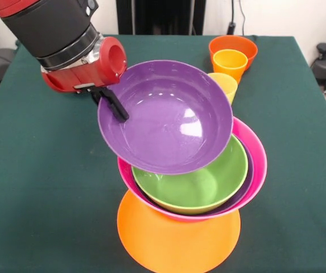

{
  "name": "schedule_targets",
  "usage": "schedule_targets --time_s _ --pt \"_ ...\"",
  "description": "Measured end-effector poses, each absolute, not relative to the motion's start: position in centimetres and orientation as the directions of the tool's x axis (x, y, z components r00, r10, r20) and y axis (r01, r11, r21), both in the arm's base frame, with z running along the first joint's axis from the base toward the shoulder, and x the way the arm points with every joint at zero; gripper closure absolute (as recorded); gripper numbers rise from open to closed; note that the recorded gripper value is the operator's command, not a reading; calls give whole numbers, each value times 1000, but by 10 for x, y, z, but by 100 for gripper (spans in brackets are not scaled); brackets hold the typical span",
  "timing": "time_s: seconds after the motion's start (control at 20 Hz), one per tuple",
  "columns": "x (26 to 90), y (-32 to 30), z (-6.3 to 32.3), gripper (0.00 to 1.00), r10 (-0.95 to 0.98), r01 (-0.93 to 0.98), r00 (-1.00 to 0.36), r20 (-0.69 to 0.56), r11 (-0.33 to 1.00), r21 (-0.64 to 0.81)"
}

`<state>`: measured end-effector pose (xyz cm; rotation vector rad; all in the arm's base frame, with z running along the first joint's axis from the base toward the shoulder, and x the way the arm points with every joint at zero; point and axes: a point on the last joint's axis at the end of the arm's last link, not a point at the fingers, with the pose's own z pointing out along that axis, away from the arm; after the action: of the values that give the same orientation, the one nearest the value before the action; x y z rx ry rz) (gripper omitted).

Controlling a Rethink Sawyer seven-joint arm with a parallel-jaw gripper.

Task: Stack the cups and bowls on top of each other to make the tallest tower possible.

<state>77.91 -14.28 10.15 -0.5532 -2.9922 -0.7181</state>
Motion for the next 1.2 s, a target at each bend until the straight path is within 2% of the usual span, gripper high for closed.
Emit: schedule_targets --time_s 1.2 --pt "786 -118 105 100 312 320 -945 95 835 447"
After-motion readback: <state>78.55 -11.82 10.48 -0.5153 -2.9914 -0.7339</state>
